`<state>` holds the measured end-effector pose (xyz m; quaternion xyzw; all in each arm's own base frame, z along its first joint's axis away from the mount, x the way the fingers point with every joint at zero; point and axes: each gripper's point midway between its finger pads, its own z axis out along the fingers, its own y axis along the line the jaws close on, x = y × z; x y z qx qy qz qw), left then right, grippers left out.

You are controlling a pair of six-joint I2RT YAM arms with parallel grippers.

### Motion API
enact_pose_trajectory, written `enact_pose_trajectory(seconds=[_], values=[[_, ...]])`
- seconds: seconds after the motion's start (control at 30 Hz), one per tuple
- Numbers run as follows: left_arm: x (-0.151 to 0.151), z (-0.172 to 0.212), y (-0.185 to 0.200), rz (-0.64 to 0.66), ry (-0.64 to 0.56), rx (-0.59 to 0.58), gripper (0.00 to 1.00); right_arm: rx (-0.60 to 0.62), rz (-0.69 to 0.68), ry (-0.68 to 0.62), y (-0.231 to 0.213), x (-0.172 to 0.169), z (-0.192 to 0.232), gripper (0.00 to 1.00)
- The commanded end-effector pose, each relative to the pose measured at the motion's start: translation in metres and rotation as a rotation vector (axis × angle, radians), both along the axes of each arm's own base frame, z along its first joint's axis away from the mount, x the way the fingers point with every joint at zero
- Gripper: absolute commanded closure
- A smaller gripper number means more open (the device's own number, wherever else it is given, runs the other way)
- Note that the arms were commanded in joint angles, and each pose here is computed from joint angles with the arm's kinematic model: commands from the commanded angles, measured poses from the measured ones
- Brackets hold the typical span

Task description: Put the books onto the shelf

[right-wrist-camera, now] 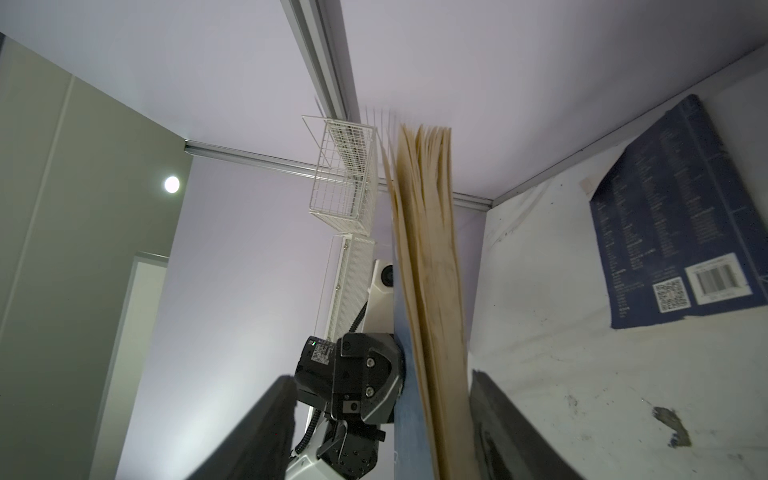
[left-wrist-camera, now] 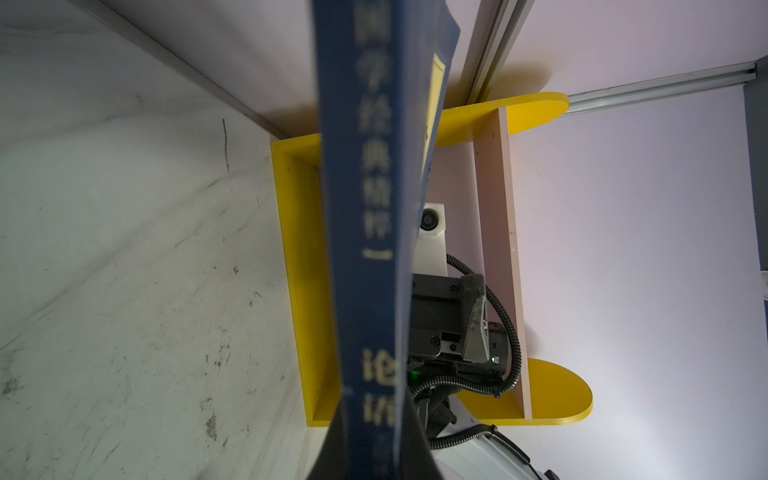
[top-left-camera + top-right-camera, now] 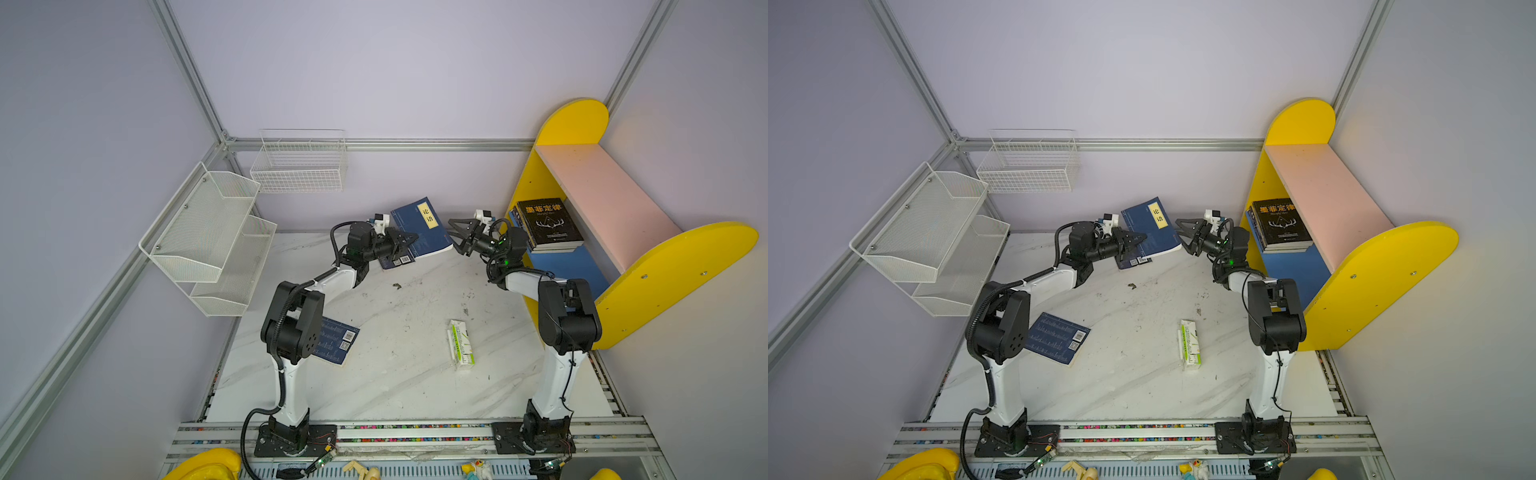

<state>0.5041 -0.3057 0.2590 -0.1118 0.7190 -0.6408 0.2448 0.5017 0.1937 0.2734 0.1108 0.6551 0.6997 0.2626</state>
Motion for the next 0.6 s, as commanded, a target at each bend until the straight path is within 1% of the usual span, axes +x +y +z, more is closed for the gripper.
enact_pose_trajectory(seconds=[0.0, 0.03, 0.13, 0.2, 0.27, 0.33, 0.5, 0.57], values=[[0.021, 0.055, 0.015, 0.101, -0.158, -0.012, 1.00, -0.118, -0.093, -0.029, -0.006, -0.005, 0.003, 0.23], [0.024, 0.055, 0.016, 0.114, -0.162, -0.009, 1.00, -0.147, -0.109, -0.031, -0.006, -0.008, 0.002, 0.20], [0.034, 0.055, 0.020, 0.163, -0.152, -0.018, 1.00, -0.203, -0.136, -0.003, 0.000, -0.013, -0.011, 0.18], [0.042, 0.053, 0.025, 0.207, -0.138, -0.038, 1.00, -0.198, -0.126, 0.016, 0.014, -0.018, -0.019, 0.18], [0.048, 0.054, 0.026, 0.231, -0.133, -0.061, 1.00, -0.169, -0.087, 0.028, 0.040, -0.026, -0.026, 0.18], [0.050, 0.053, 0.025, 0.245, -0.129, -0.066, 1.00, -0.145, -0.068, 0.010, 0.056, -0.029, -0.023, 0.18], [0.049, 0.055, 0.029, 0.283, -0.129, -0.075, 1.00, -0.176, -0.044, 0.050, 0.064, -0.022, -0.036, 0.18], [0.047, 0.053, 0.034, 0.288, -0.118, -0.077, 1.00, -0.185, -0.006, 0.076, 0.069, -0.025, -0.046, 0.18]])
